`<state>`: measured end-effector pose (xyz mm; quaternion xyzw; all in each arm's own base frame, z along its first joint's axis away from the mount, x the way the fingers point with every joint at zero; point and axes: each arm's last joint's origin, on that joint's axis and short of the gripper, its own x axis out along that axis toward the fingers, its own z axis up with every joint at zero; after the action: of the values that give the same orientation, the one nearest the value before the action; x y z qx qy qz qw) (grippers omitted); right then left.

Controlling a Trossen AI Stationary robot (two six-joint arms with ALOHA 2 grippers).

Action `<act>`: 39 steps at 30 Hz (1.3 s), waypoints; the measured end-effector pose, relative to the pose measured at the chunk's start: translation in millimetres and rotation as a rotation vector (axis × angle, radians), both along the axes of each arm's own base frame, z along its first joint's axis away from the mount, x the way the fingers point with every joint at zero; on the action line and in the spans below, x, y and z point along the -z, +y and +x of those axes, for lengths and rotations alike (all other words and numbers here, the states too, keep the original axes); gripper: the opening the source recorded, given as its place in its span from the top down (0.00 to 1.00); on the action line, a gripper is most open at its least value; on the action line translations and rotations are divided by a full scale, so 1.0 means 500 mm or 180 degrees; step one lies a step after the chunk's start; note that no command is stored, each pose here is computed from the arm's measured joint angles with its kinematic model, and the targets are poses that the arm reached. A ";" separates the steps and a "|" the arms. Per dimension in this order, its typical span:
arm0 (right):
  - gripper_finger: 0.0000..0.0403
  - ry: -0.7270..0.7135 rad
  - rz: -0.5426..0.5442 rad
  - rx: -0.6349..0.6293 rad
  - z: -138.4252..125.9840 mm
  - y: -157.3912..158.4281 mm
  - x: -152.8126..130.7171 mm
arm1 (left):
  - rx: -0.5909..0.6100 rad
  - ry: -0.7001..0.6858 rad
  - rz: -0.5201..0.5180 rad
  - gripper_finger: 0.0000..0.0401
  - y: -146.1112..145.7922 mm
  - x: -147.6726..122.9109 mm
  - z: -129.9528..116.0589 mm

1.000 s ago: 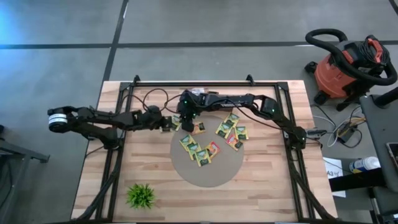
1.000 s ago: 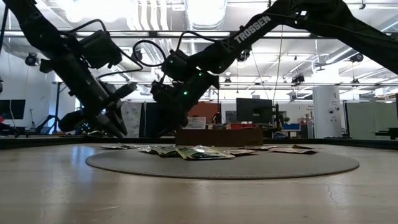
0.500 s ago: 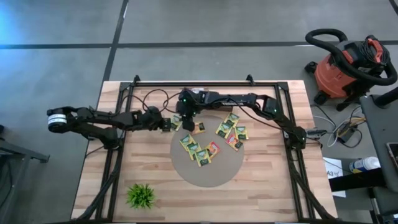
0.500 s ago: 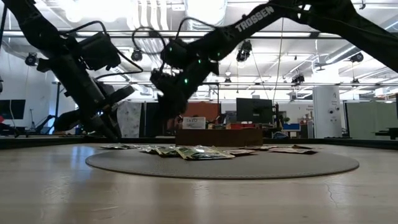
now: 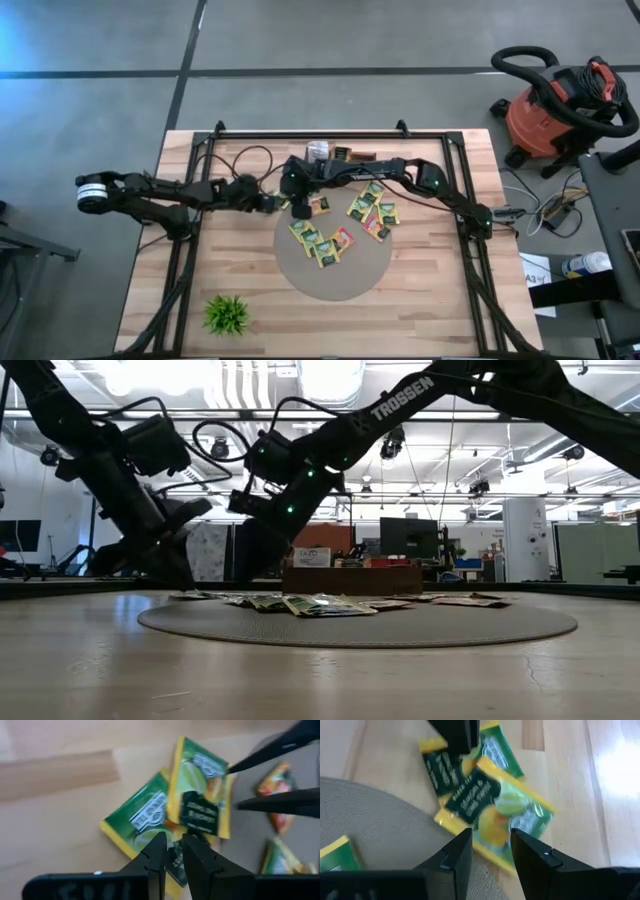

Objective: Pick & Place Tea
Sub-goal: Put the yellow tea bag into the right section of the wooden organizer

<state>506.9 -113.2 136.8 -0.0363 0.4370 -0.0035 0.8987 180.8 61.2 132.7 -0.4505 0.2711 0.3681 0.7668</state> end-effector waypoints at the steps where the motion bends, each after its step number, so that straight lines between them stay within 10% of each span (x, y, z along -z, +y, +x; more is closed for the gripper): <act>1: 0.67 0.0006 0.0002 0.0000 0.001 0.000 0.006 | 0.0032 -0.0019 0.0037 0.86 0.000 -0.001 0.002; 39: 0.67 0.0212 0.0147 0.0066 0.018 0.013 -0.020 | -0.0167 -0.0164 -0.0206 0.86 0.042 0.019 0.007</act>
<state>515.7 -106.4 146.8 -0.0111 0.4670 -0.0016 0.8842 184.3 82.2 123.3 -0.4914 0.2511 0.3674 0.7487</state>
